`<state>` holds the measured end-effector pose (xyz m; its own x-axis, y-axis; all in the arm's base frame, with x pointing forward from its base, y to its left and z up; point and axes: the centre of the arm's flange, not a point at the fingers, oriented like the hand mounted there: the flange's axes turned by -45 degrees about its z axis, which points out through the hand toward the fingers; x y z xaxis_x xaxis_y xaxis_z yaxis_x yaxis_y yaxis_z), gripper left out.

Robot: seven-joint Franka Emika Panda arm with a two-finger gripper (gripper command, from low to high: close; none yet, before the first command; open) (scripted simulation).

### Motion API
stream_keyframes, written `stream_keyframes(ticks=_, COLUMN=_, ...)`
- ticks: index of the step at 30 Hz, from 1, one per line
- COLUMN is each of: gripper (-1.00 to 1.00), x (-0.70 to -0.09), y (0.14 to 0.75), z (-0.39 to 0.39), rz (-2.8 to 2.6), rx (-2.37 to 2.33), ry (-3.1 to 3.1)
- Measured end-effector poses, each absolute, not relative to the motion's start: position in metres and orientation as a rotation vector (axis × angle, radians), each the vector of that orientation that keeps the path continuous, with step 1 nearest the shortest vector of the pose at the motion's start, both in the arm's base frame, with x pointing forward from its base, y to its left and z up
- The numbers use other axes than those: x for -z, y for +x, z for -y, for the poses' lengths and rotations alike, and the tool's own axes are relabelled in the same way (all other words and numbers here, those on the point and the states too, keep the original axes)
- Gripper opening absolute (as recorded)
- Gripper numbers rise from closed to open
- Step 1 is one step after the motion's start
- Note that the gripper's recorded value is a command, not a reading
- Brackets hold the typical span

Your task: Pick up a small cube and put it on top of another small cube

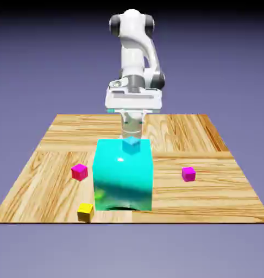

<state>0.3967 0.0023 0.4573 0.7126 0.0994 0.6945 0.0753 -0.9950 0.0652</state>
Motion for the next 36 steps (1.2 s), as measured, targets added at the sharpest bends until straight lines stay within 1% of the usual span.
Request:
stream_keyframes(ticks=17, gripper=0.00, x=-0.426, y=0.495, z=0.039, rz=-1.067, rx=-0.568, ry=2.717)
stream_keyframes(ticks=36, gripper=0.00, x=-0.356, y=0.578, z=0.097, rz=-2.104, rx=-0.026, ry=2.307)
